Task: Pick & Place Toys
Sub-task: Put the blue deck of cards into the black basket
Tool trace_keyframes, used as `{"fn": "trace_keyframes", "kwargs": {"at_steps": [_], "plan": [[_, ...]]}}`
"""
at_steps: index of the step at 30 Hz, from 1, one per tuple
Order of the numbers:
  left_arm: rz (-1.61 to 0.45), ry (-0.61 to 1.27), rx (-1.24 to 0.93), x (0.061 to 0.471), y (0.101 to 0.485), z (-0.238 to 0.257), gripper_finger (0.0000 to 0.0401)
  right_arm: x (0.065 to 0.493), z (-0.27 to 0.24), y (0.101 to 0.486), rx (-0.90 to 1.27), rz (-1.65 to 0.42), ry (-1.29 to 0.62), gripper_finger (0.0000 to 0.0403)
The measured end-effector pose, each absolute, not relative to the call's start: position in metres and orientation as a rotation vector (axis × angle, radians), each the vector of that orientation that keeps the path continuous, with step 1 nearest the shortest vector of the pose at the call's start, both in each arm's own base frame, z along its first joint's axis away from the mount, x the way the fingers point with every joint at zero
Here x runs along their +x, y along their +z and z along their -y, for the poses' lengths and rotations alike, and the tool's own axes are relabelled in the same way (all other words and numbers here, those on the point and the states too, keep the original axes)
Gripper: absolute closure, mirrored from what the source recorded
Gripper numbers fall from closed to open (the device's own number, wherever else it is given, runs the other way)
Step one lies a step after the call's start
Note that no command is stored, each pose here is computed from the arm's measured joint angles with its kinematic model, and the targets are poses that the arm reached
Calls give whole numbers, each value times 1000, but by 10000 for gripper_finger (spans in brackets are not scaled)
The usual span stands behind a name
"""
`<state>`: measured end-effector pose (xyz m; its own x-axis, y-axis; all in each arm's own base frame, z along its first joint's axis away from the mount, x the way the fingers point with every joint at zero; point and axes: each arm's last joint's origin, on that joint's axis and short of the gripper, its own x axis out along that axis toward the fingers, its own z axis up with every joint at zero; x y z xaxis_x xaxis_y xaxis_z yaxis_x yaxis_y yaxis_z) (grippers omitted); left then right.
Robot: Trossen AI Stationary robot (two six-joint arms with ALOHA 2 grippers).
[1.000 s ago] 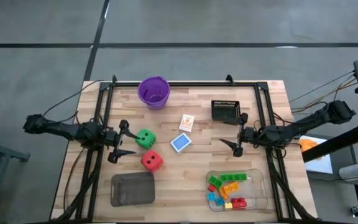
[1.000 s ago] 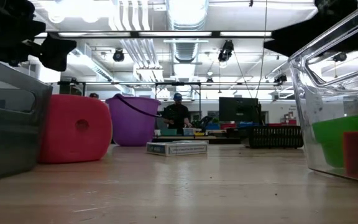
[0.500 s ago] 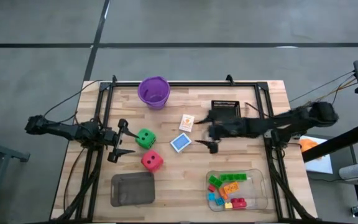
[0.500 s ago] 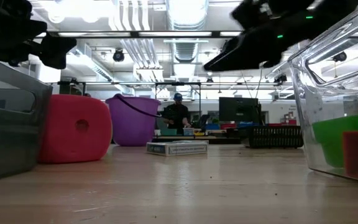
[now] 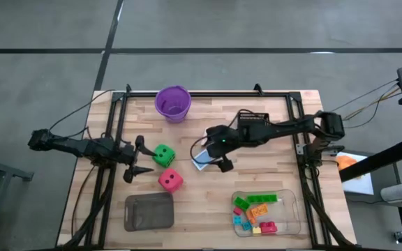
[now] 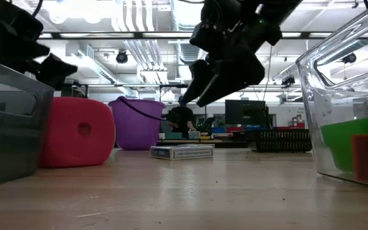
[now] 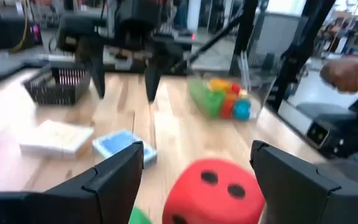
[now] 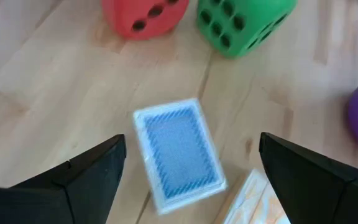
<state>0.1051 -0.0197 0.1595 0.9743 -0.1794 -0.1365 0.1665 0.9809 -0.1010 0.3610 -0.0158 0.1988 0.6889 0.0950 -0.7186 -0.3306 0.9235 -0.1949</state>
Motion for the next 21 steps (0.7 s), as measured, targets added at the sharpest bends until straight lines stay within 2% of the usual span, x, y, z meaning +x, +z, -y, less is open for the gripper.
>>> {"fn": "trace_keyframes", "kwargs": {"at_steps": [5,10,21], "plan": [[-209,-172,-84,105,154,20,100,361,15,201,-314,-841,247,41],[-214,-172,-85,105,153,20,100,361,17,212,-347,-857,178,40],[-215,-171,-85,105,153,20,100,367,11,240,-335,-876,154,40]]}}
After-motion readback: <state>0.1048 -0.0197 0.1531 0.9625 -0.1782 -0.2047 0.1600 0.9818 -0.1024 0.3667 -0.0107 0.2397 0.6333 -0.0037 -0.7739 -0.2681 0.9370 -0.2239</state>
